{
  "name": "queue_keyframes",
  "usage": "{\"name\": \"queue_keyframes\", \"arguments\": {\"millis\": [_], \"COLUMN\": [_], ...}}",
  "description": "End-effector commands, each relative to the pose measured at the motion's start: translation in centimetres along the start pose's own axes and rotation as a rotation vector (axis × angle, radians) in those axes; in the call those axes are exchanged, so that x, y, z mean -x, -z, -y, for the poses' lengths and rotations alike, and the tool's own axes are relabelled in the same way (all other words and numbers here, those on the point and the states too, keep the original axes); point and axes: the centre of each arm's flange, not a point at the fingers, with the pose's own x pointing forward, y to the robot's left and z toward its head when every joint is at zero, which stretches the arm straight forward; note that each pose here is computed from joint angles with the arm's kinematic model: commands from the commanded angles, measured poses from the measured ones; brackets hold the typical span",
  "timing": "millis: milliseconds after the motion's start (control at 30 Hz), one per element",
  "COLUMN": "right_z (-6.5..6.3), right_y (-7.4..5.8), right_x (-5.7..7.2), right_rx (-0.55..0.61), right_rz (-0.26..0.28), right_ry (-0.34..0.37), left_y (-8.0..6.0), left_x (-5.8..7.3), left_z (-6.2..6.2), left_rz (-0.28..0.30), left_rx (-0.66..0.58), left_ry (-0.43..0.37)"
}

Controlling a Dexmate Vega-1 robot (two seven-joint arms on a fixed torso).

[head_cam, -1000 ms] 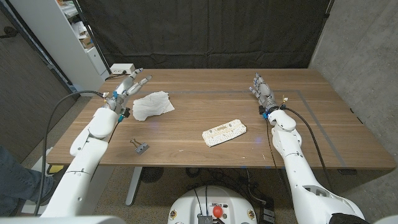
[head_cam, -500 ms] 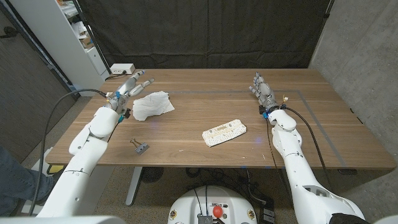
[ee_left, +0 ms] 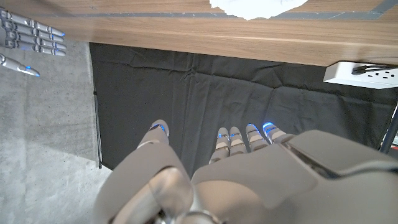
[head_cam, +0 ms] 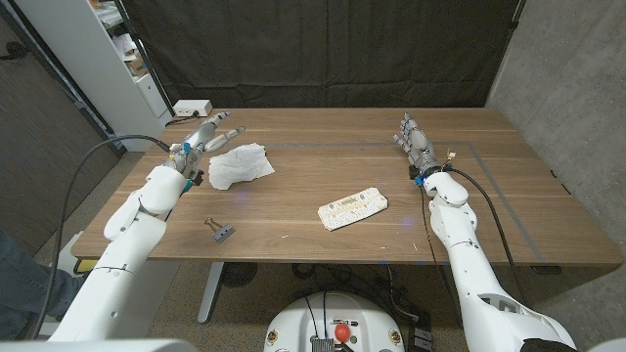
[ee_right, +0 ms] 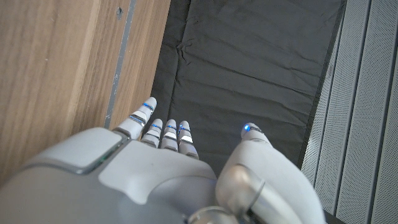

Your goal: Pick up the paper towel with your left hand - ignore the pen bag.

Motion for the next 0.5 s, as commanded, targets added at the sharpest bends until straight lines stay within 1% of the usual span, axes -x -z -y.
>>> {"name": "queue_keyframes", "arguments": {"millis": [33, 500], "right_z": [-0.09, -0.25], "right_y": [0.0, 0.12], "right_x": [-0.03, -0.06], "right_rx": [0.002, 0.0], "right_rz": [-0.003, -0.002], "right_ry": [0.0, 0.001], "left_y": [-0.31, -0.69], "left_x": [0.02, 0.09], "left_z": [-0.3, -0.24], "left_rz": [-0.02, -0.038], "left_rx": [-0.096, -0.181], "left_ry": [0.016, 0.022]}}
